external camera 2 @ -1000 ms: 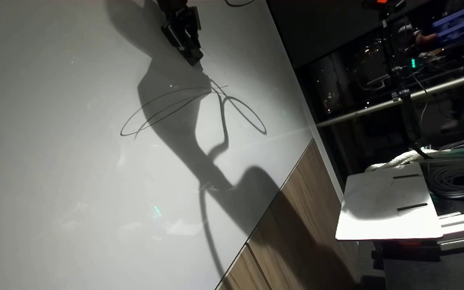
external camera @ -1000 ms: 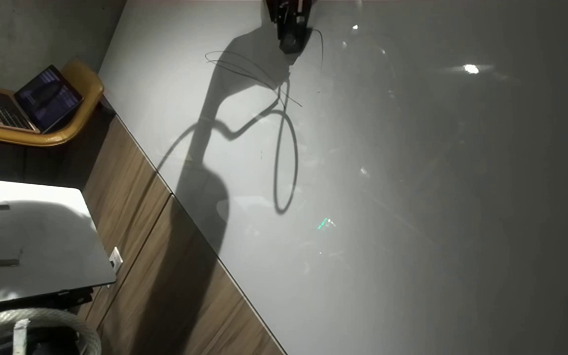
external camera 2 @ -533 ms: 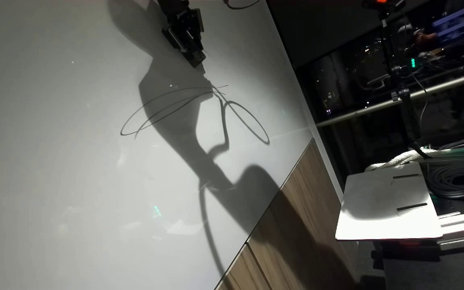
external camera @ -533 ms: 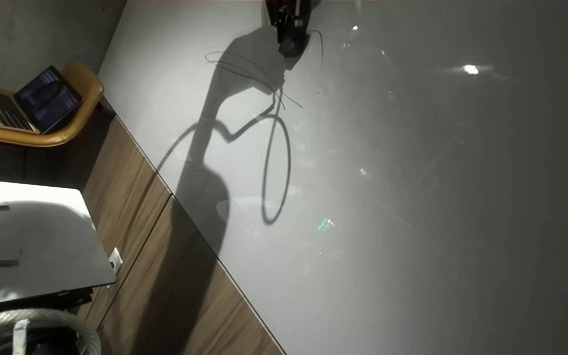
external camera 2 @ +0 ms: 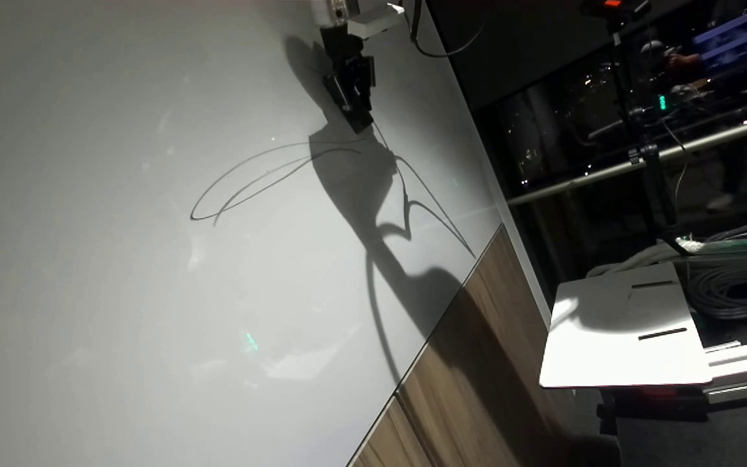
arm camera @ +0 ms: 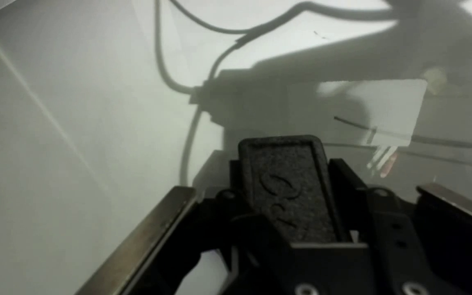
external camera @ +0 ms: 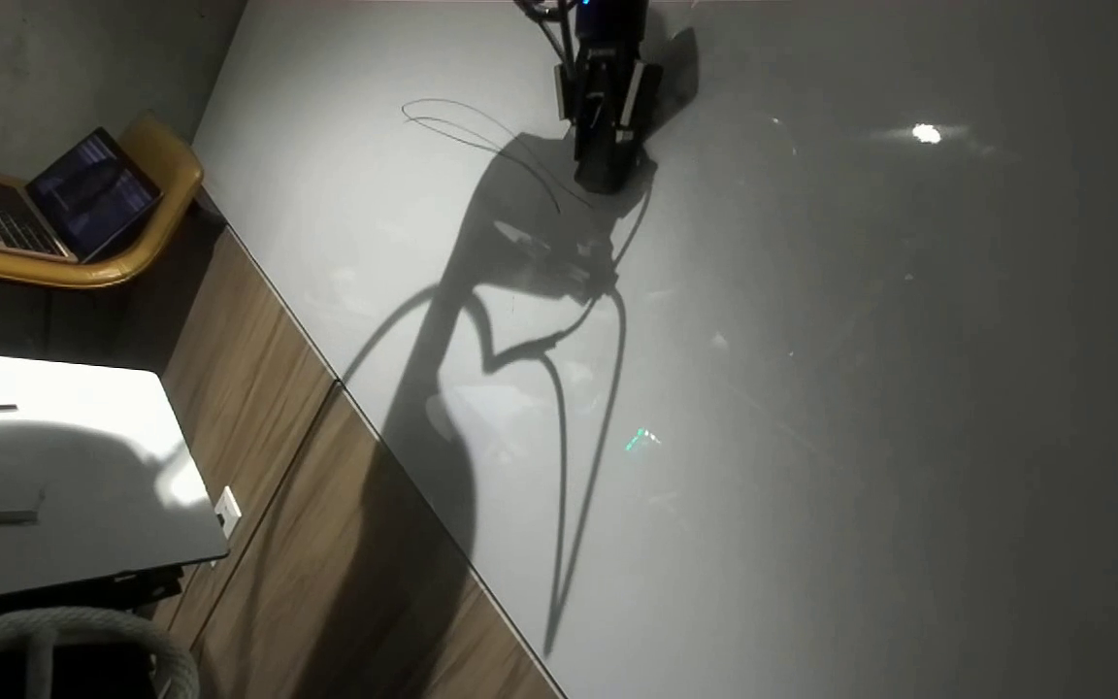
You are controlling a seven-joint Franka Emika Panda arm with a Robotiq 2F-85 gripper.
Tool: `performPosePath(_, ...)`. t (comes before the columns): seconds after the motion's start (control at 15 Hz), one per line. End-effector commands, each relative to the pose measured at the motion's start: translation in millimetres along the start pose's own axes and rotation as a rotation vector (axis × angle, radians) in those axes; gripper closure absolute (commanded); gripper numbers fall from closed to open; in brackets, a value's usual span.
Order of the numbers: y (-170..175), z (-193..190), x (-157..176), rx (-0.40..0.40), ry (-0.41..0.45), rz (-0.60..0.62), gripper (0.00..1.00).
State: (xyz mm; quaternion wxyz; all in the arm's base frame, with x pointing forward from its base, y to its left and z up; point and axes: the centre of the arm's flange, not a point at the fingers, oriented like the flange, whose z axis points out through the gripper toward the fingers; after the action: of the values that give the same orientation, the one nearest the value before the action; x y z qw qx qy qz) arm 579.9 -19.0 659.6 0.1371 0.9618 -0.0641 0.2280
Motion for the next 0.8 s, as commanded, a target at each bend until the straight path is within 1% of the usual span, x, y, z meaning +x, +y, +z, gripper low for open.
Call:
performPosePath(0.0, -16, 22, -15, 0.030, 0.003, -0.033, 0.71)
performPosePath(0.2, -38, 31, -22, 0.032, -0.002, -0.061, 0.71)
performPosePath(0.4, -46, 32, -18, 0.025, 0.000, -0.093, 0.71)
performPosePath(0.53, -42, 18, -6, 0.001, 0.016, -0.114, 0.71)
performPosePath(0.73, -30, -24, 19, -0.039, 0.067, -0.135, 0.71)
